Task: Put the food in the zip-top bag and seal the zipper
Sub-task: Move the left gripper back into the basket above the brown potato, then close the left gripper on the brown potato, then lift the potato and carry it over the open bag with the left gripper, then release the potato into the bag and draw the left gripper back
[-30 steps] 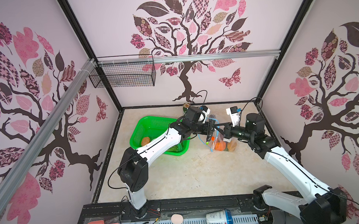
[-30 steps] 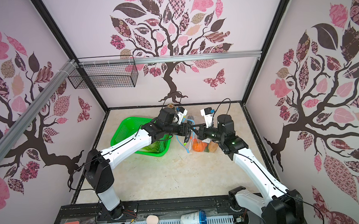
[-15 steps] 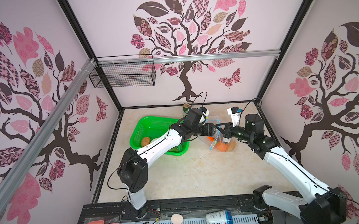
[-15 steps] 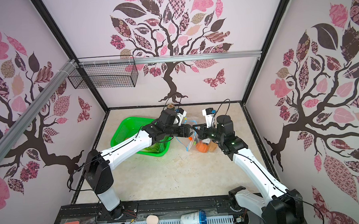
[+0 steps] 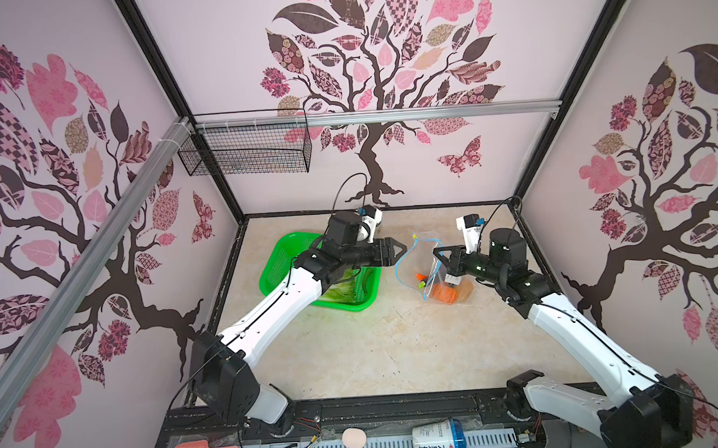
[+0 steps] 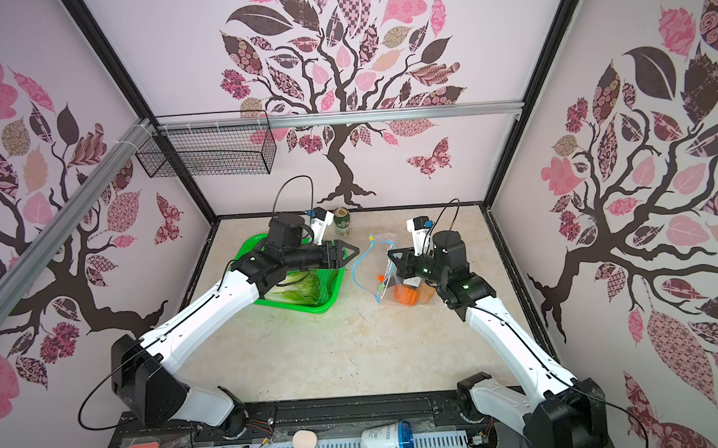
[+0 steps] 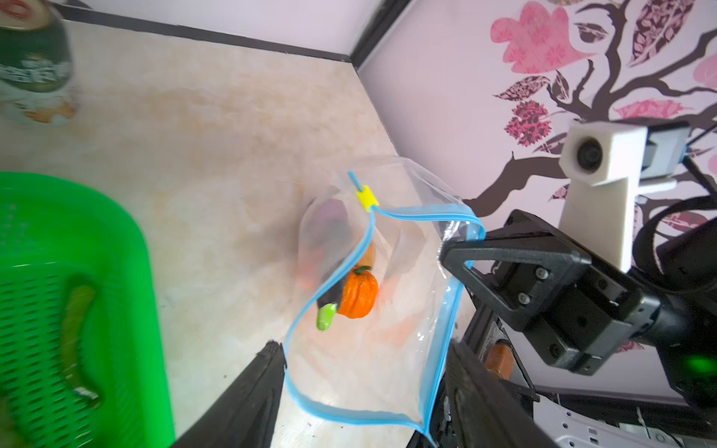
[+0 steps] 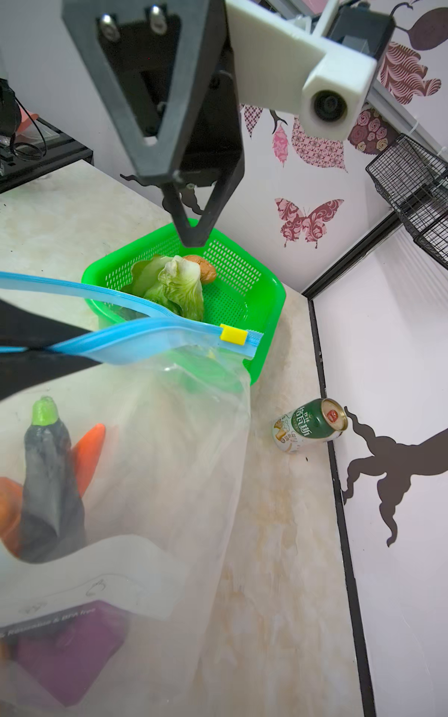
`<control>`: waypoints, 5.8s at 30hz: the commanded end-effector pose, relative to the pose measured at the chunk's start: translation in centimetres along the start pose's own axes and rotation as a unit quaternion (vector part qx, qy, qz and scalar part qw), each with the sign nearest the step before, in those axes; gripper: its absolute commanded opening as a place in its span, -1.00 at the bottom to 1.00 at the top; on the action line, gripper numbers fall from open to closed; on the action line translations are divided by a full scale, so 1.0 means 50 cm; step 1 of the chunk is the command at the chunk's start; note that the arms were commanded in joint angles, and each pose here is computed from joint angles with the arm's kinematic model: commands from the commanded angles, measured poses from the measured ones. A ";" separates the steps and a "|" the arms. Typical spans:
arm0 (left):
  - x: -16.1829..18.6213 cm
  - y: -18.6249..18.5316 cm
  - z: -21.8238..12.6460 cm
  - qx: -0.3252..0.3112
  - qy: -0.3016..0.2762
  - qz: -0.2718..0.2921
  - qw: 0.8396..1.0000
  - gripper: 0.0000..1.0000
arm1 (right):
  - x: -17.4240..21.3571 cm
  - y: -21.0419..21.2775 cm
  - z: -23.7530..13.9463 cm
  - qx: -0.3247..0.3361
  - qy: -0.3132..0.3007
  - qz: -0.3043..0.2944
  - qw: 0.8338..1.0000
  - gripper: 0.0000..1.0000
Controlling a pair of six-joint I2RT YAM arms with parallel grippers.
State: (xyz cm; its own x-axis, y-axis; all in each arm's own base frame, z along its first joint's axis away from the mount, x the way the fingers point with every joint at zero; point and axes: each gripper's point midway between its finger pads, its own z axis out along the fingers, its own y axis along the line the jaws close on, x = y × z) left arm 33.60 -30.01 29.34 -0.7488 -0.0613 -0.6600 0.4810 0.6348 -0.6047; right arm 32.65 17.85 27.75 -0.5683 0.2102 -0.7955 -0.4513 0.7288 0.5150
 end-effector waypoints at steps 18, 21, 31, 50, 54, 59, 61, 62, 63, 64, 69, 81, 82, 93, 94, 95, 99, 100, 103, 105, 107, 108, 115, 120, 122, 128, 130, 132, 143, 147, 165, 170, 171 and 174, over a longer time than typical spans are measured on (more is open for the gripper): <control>-0.021 0.461 -0.243 -0.376 0.037 -0.036 0.925 0.42 | -0.024 0.006 -0.014 0.010 -0.018 -0.006 1.000 -1.00; -0.025 0.512 -0.268 -0.420 0.041 -0.039 0.906 0.42 | -0.024 0.005 -0.012 0.010 -0.018 -0.005 1.000 -1.00; 0.013 0.670 -0.293 -0.493 0.078 -0.083 0.863 0.41 | -0.020 0.002 -0.009 0.012 -0.015 -0.003 1.000 -1.00; 0.135 0.785 -0.224 -0.454 0.150 -0.173 0.861 0.46 | -0.020 -0.002 -0.009 0.017 -0.016 -0.005 1.000 -1.00; 0.161 0.797 -0.210 -0.451 0.169 -0.185 0.857 0.47 | -0.020 -0.002 -0.009 0.018 -0.015 -0.005 1.000 -1.00; 0.193 0.801 -0.182 -0.441 0.203 -0.195 0.852 0.57 | -0.021 -0.004 -0.009 0.020 -0.016 -0.006 1.000 -1.00; 0.200 0.801 -0.177 -0.442 0.211 -0.194 0.850 0.57 | -0.020 -0.004 -0.009 0.019 -0.016 -0.006 1.000 -1.00; 0.204 0.801 -0.175 -0.444 0.215 -0.193 0.848 0.57 | -0.020 -0.004 -0.008 0.020 -0.016 -0.005 1.000 -1.00; 0.207 0.801 -0.173 -0.445 0.218 -0.192 0.847 0.56 | -0.021 -0.004 -0.009 0.020 -0.016 -0.006 1.000 -1.00; 0.210 0.801 -0.171 -0.445 0.221 -0.191 0.847 0.55 | -0.020 -0.004 -0.008 0.019 -0.016 -0.006 1.000 -1.00; 0.211 0.795 -0.162 -0.446 0.227 -0.182 0.846 0.39 | -0.019 -0.005 -0.009 0.020 -0.016 -0.006 1.000 -1.00; 0.161 0.760 -0.176 -0.455 0.192 -0.154 0.856 0.00 | -0.022 -0.004 -0.011 0.022 -0.019 -0.007 1.000 -1.00; 0.152 0.753 -0.179 -0.454 0.185 -0.150 0.858 -0.01 | -0.022 -0.005 -0.011 0.022 -0.018 -0.006 1.000 -1.00; 0.069 0.654 -0.204 -0.448 0.106 -0.097 0.882 -0.05 | -0.021 -0.007 -0.007 0.024 -0.016 -0.006 1.000 -1.00; 0.062 0.641 -0.204 -0.444 0.097 -0.091 0.886 -0.05 | -0.020 -0.008 -0.007 0.024 -0.016 -0.005 1.000 -1.00; 0.055 0.629 -0.202 -0.437 0.089 -0.085 0.891 -0.05 | -0.020 -0.008 -0.007 0.024 -0.015 -0.005 1.000 -1.00; 0.026 0.545 -0.175 -0.377 0.052 -0.050 0.923 -0.05 | -0.019 -0.008 -0.003 0.022 -0.014 -0.005 1.000 -1.00; 0.017 0.518 -0.166 -0.361 0.043 -0.037 0.931 -0.05 | -0.018 -0.009 -0.002 0.022 -0.013 -0.005 1.000 -1.00; 0.001 0.428 -0.138 -0.313 0.027 -0.002 0.949 -0.05 | -0.017 -0.011 0.001 0.022 -0.012 -0.004 1.000 -1.00; -0.010 0.364 -0.120 -0.276 0.012 0.016 0.961 -0.05 | -0.016 -0.011 0.002 0.021 -0.010 -0.004 1.000 -1.00; -0.021 0.292 -0.103 -0.230 -0.007 0.028 0.973 -0.05 | -0.016 -0.011 0.002 0.022 -0.010 -0.003 1.000 -1.00; -0.028 0.257 -0.095 -0.209 -0.021 0.033 0.977 -0.05 | -0.016 -0.012 0.002 0.022 -0.011 -0.004 1.000 -1.00; -0.068 0.050 -0.043 -0.059 -0.094 0.057 0.992 -0.09 | -0.013 -0.009 0.003 0.018 -0.007 -0.002 1.000 -1.00; -0.050 -0.057 0.009 0.011 -0.105 0.098 0.990 -0.12 | -0.017 -0.006 -0.002 0.019 -0.011 -0.005 1.000 -1.00; -0.024 -0.087 0.037 0.024 -0.095 0.126 0.987 -0.12 | -0.019 -0.003 -0.003 0.016 -0.012 -0.005 1.000 -1.00; 0.041 -0.124 0.114 0.035 -0.054 0.178 0.982 -0.12 | -0.016 0.004 -0.004 0.005 -0.010 -0.006 1.000 -1.00; 0.051 -0.111 0.133 0.025 -0.042 0.180 0.983 -0.12 | -0.017 0.007 -0.006 0.003 -0.011 -0.007 1.000 -1.00; 0.064 -0.090 0.156 0.011 -0.028 0.184 0.983 -0.12 | -0.018 0.008 -0.008 0.002 -0.013 -0.008 1.000 -1.00; 0.123 -0.010 0.233 -0.048 0.031 0.172 0.983 -0.12 | -0.011 0.012 -0.003 -0.009 -0.006 -0.006 1.000 -1.00; 0.146 0.008 0.255 -0.060 0.059 0.164 0.983 -0.07 | -0.011 0.011 -0.001 -0.008 -0.006 -0.004 1.000 -1.00; 0.069 -0.064 0.112 -0.063 0.015 0.136 0.989 0.63 | -0.010 -0.003 0.004 0.008 -0.003 -0.002 1.000 -1.00; 0.063 0.000 0.083 -0.111 -0.013 0.105 0.988 0.56 | -0.013 0.000 0.000 0.008 -0.005 -0.003 1.000 -1.00; 0.065 0.020 0.083 -0.118 -0.012 0.090 0.989 0.54 | -0.013 0.001 -0.001 0.007 -0.005 -0.003 1.000 -1.00; 0.081 0.065 0.095 -0.122 0.003 0.057 0.991 0.43 | -0.014 0.002 -0.002 0.007 -0.006 -0.004 1.000 -1.00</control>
State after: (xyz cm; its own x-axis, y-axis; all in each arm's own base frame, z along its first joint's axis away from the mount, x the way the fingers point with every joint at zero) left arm 33.43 -33.13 26.79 -0.6216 0.0416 -0.7822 0.5225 0.7661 -0.3744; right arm 32.73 17.69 27.33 -0.5768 0.2088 -0.7897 -0.4367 0.7382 0.5141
